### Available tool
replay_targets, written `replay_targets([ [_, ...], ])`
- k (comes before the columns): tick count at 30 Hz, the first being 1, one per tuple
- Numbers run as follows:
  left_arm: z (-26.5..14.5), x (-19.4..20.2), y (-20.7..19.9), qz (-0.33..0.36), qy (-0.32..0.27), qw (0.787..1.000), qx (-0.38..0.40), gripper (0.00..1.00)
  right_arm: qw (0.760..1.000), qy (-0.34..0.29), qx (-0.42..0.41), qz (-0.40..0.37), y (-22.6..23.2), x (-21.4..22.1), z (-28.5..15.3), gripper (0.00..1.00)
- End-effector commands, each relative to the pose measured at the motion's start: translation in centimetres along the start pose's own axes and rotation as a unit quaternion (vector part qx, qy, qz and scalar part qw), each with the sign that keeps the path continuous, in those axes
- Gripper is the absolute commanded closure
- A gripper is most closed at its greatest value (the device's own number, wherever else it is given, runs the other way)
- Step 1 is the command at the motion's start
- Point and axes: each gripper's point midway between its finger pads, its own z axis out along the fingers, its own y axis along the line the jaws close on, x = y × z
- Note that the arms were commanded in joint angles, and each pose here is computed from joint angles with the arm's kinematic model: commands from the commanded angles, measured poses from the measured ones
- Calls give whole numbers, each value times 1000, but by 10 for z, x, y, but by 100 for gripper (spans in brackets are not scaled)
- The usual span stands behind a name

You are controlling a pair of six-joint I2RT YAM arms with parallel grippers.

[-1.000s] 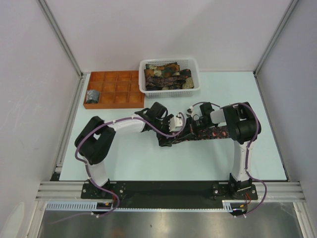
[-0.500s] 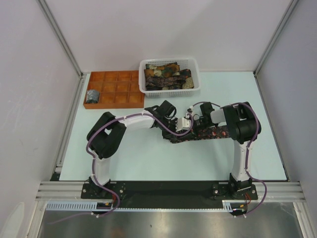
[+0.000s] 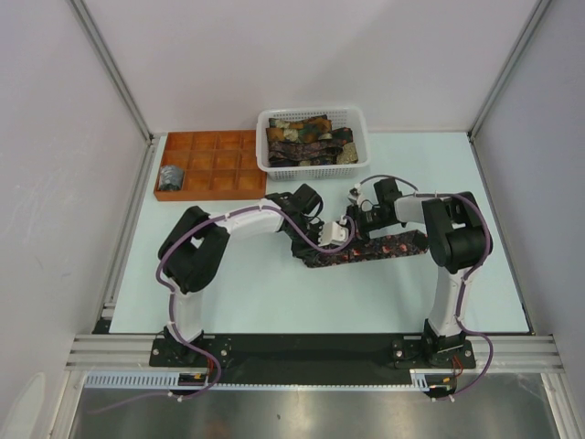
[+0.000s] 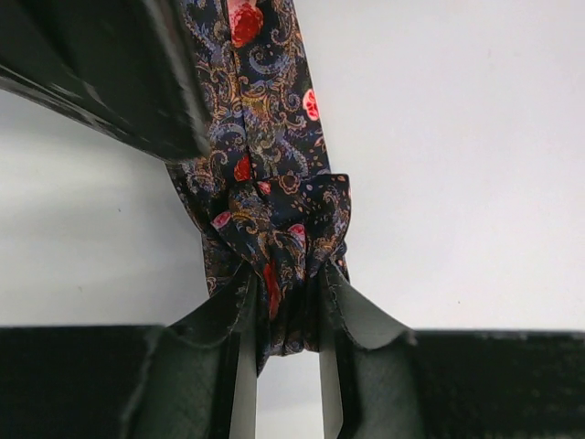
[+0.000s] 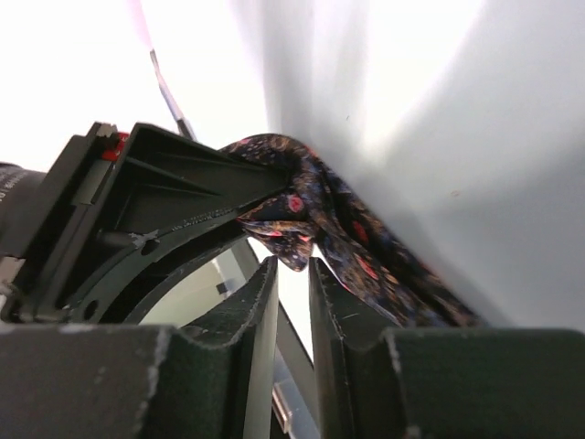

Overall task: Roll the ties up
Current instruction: Roll the tie at the center of the board.

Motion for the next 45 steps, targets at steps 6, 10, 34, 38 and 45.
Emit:
replay_targets([
  [6, -10, 26, -5, -50, 80, 995, 21, 98, 999, 4, 3, -32, 17, 0, 10, 63],
  [10, -8, 25, -10, -57, 74, 995, 34, 98, 999, -15, 17, -50, 11, -11, 14, 63],
  [34, -7, 31, 5, -74, 48, 996, -8, 96, 997, 27, 61, -49, -15, 12, 17, 69],
  [38, -5, 32, 2, -78, 50, 996, -3, 96, 998, 20, 25, -51, 14, 8, 19, 67],
  [45, -5, 27, 4, -79, 40, 996, -7, 96, 999, 26, 27, -22, 2, 11, 38, 66],
])
